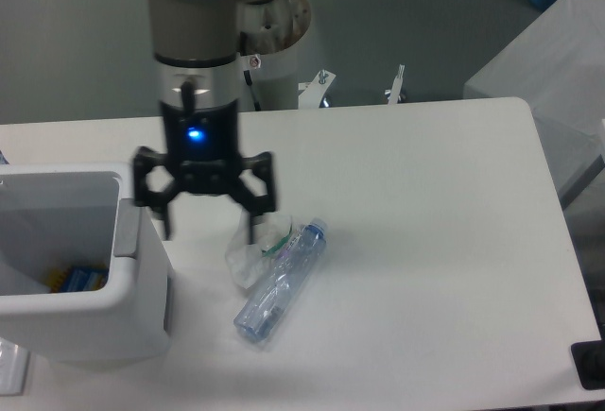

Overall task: Open the trash can
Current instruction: 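Push the lid open with the gripper fingers and raise the gripper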

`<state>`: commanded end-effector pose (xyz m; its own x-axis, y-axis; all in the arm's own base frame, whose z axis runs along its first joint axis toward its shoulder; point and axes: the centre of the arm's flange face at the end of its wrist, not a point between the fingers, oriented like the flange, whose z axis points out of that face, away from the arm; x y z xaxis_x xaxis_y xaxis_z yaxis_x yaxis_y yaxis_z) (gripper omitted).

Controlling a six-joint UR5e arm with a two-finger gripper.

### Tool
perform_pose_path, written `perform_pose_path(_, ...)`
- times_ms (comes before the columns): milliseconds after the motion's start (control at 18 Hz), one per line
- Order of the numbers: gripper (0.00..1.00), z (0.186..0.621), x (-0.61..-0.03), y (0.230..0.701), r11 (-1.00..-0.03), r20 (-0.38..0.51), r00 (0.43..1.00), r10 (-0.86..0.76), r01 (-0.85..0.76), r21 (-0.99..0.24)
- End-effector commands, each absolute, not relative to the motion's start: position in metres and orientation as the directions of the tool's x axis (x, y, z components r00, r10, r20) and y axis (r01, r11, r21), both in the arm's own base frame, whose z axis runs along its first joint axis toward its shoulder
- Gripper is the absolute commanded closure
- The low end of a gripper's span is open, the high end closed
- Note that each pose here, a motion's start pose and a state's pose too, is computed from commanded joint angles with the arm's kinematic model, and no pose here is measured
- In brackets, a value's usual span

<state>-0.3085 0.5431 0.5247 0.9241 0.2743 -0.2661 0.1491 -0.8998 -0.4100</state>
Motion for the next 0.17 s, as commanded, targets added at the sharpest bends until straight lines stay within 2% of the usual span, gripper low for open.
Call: perform_pose_path(167,0.00,0.521,-0.333,0.528,-0.926,-0.299,0.929,0.218,0.100,-0.365)
